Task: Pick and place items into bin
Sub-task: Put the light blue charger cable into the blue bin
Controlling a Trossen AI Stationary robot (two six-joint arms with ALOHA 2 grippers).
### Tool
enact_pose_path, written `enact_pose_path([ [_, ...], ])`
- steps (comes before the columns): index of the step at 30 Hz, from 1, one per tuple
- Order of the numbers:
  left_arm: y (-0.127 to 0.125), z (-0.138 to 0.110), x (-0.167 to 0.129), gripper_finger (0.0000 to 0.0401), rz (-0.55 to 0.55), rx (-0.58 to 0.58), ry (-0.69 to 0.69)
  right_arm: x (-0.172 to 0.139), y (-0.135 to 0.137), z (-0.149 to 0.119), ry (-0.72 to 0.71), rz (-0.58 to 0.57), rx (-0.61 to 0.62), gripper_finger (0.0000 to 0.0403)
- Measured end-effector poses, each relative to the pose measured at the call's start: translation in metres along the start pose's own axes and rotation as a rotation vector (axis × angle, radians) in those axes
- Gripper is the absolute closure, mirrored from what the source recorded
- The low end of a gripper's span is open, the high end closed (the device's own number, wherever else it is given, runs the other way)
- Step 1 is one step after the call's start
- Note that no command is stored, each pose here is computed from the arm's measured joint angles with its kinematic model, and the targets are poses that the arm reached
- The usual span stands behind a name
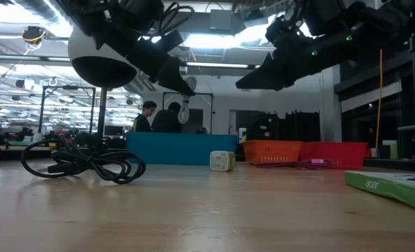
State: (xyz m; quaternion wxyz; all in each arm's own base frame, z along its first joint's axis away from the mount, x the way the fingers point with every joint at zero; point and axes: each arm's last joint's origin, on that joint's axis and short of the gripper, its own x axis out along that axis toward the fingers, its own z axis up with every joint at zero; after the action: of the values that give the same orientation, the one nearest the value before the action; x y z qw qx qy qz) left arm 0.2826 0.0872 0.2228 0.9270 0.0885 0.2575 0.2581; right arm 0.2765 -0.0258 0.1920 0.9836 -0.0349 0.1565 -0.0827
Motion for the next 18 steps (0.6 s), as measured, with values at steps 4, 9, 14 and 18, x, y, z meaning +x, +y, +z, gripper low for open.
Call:
enact_pose_path([
  [4, 0.008, -0.003, 0.002, 0.0387, 0.03, -0.006, 0.023, 0.0, 0.0, -0.001, 0.011, 0.001, 0.024, 0.0401],
  [9, 0.018, -0.004, 0.005, 0.0387, 0.056, -0.012, 0.052, 0.0, 0.0, -0.004, 0.037, 0.002, 0.057, 0.0401],
  [14, 0.024, -0.005, 0.006, 0.0387, 0.067, -0.019, 0.089, 0.001, 0.001, -0.006, 0.047, 0.004, 0.063, 0.0401],
  [18, 0.028, -0.008, 0.006, 0.0387, 0.075, -0.021, 0.112, 0.002, 0.001, -0.007, 0.053, 0.004, 0.076, 0.0402],
])
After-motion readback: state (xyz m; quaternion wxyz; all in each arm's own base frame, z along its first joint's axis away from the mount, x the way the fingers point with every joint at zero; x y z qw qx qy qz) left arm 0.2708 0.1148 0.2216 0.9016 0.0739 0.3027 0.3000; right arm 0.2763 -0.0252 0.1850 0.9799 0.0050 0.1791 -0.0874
